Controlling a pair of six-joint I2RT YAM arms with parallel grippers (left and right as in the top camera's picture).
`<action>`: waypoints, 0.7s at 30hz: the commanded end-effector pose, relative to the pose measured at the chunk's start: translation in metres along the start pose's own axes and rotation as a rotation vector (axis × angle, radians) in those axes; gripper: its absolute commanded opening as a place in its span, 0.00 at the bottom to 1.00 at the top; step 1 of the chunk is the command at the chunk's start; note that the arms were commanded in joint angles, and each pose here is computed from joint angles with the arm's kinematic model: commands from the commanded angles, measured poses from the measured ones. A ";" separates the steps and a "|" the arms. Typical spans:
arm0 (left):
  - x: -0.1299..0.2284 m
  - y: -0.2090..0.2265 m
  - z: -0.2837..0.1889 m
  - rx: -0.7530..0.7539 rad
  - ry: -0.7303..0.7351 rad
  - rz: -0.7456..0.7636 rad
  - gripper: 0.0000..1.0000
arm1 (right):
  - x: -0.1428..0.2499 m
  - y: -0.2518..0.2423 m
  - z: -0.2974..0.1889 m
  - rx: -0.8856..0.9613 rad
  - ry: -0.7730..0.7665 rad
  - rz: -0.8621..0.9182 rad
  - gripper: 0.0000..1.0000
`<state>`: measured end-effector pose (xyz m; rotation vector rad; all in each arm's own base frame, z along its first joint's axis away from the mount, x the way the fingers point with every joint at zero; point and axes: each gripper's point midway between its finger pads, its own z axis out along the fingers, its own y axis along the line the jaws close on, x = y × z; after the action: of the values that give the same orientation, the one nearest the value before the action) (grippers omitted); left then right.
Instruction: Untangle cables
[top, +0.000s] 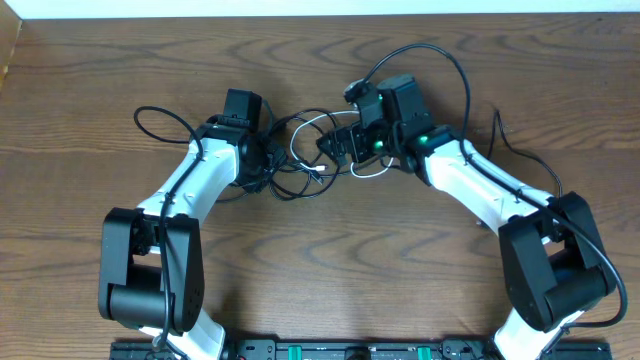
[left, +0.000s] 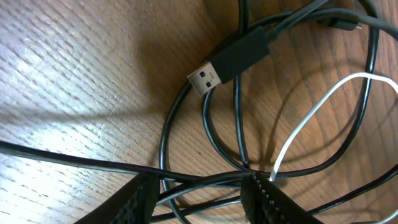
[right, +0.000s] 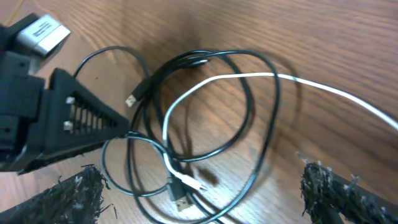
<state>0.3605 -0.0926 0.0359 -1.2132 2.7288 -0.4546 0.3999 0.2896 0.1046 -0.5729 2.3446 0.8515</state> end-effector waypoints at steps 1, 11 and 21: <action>0.013 -0.002 0.006 0.014 0.075 -0.112 0.52 | 0.006 0.005 0.006 -0.002 0.014 -0.017 0.99; 0.037 -0.018 0.001 0.066 0.236 -0.388 0.69 | 0.004 0.001 0.005 0.003 0.010 -0.012 0.99; 0.041 -0.012 0.004 0.025 0.204 -0.368 0.60 | 0.004 -0.006 0.000 -0.008 0.013 0.005 0.99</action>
<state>0.3499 -0.1284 0.0450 -1.7354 2.6218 -0.7316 0.3984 0.2914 0.1044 -0.5796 2.3449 0.8518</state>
